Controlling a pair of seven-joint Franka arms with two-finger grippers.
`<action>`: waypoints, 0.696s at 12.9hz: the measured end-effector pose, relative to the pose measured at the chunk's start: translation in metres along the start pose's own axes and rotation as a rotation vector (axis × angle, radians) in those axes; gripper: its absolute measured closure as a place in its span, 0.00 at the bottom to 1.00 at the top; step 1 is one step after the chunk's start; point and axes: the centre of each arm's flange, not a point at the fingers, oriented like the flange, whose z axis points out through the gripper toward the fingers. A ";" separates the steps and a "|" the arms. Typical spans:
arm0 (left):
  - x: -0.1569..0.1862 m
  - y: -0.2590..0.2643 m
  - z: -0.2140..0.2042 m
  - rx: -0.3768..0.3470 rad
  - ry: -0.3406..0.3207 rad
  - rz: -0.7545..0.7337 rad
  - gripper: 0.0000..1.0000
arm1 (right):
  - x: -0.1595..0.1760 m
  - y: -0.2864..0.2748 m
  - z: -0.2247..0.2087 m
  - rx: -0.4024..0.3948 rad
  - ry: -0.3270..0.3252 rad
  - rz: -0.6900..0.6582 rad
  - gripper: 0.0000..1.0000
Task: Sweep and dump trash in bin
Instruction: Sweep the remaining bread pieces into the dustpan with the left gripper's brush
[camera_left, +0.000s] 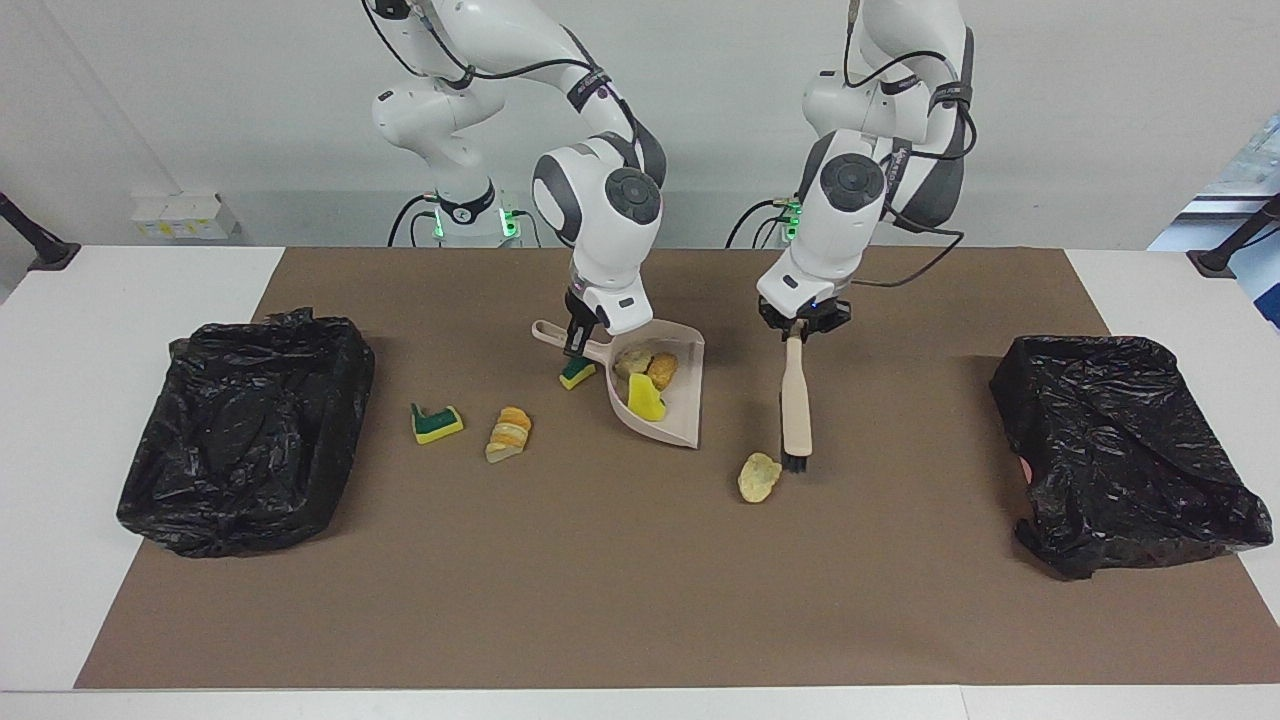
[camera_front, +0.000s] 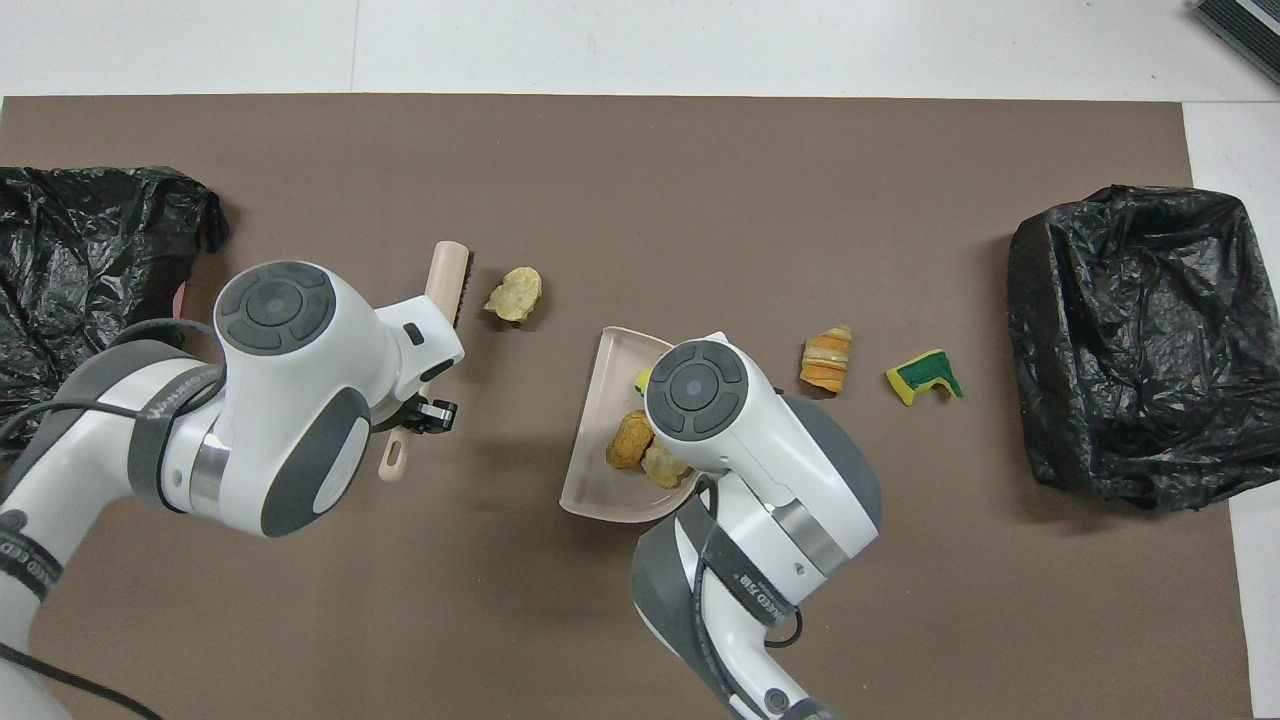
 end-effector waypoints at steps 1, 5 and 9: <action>0.012 -0.014 0.005 0.012 0.000 0.011 0.74 | 0.000 -0.003 0.000 0.003 -0.008 0.019 0.68; 0.034 -0.042 0.023 0.010 -0.003 0.070 0.74 | 0.001 -0.004 -0.001 0.006 -0.005 0.056 0.68; 0.033 -0.023 0.025 0.005 -0.009 0.168 0.74 | 0.002 -0.003 -0.002 0.001 0.011 0.059 0.68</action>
